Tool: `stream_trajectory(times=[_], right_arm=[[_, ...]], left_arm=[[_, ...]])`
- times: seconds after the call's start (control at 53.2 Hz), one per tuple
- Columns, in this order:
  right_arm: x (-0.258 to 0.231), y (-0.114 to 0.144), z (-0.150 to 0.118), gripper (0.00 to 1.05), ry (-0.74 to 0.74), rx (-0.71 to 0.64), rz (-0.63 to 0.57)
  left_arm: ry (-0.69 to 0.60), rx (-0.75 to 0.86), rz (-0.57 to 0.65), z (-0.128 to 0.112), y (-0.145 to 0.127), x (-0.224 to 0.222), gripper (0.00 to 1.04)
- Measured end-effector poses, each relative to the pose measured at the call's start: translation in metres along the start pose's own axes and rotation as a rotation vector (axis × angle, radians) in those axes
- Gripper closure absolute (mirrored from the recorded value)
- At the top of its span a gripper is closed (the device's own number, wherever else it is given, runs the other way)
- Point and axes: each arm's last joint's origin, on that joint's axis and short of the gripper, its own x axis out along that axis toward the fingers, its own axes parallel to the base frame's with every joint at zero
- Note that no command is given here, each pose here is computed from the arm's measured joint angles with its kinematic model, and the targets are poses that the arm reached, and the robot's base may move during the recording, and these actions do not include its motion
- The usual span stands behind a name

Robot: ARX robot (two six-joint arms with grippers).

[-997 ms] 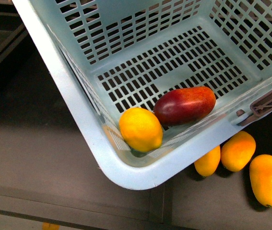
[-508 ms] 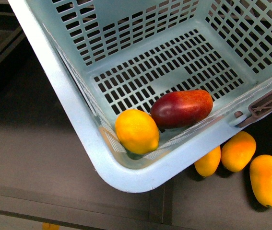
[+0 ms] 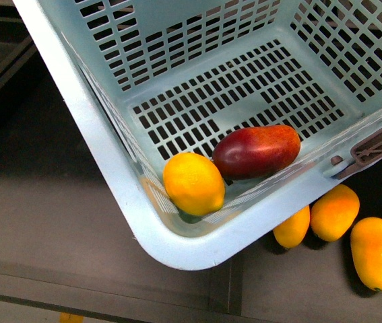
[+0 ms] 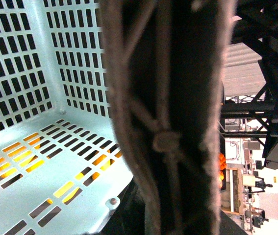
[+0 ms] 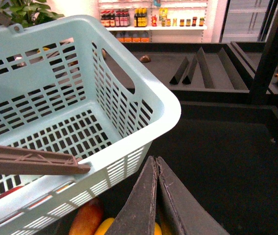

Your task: Pick lemon and mango into basket

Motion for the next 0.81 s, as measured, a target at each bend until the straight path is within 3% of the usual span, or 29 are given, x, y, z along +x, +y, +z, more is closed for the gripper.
stream_trajectory(times=[0.809], right_arm=[[-0.022,0.0,-0.005,1.03,-0.027,0.0,0.0]], left_arm=[[0.002,-0.001,-0.001,0.0,0.0,0.0,0.99]])
